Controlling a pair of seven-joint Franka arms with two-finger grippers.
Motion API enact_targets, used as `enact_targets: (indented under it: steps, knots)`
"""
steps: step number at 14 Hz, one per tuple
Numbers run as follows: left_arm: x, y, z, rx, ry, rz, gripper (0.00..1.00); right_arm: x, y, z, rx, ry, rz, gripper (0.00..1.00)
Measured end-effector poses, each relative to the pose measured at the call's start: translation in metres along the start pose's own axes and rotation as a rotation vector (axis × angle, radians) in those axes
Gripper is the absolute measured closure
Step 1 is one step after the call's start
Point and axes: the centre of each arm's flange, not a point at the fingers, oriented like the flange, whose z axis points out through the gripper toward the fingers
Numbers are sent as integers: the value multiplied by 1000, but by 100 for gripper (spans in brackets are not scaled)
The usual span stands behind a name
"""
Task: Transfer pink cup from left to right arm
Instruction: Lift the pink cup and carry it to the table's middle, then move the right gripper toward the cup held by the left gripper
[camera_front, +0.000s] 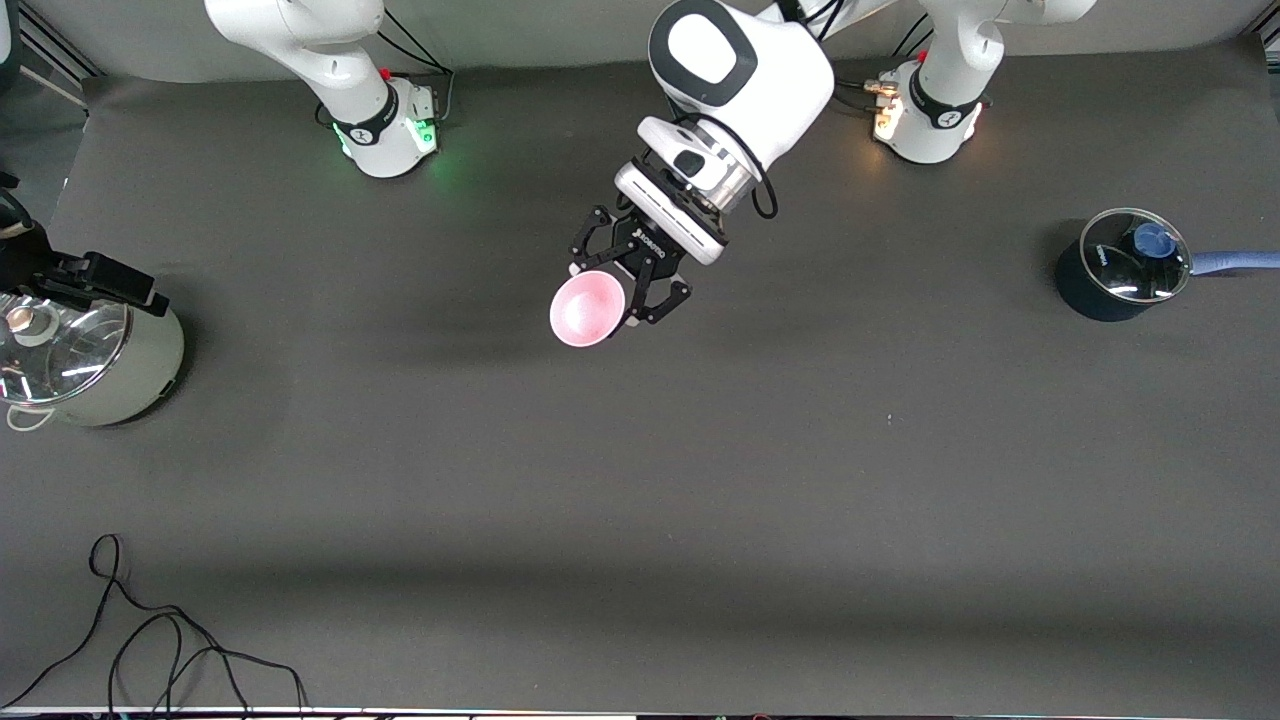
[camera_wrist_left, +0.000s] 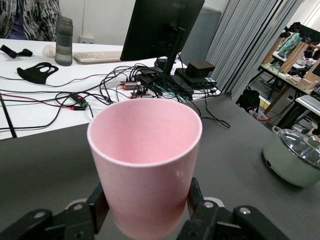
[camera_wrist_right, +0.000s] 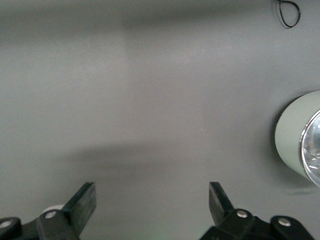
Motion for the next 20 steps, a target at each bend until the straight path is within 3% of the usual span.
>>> enact_targets:
  steps: [4, 6, 11, 15, 20]
  knots:
    - [6, 5, -1, -9, 14, 0, 34, -1, -6, -2, -20, 3, -36, 0]
    - [8, 12, -1, -19, 19, 2, 34, -4, -33, -17, -2, 33, -65, 0]
    - [13, 13, -2, -21, 31, -2, 34, -25, -127, -64, 125, 99, 54, 0]
    - [13, 12, -2, -20, 30, -2, 34, -37, -234, -61, 148, 95, 127, 0]
    - [14, -8, 4, 14, 31, 4, 34, -29, -344, -19, 157, 102, 71, 0]
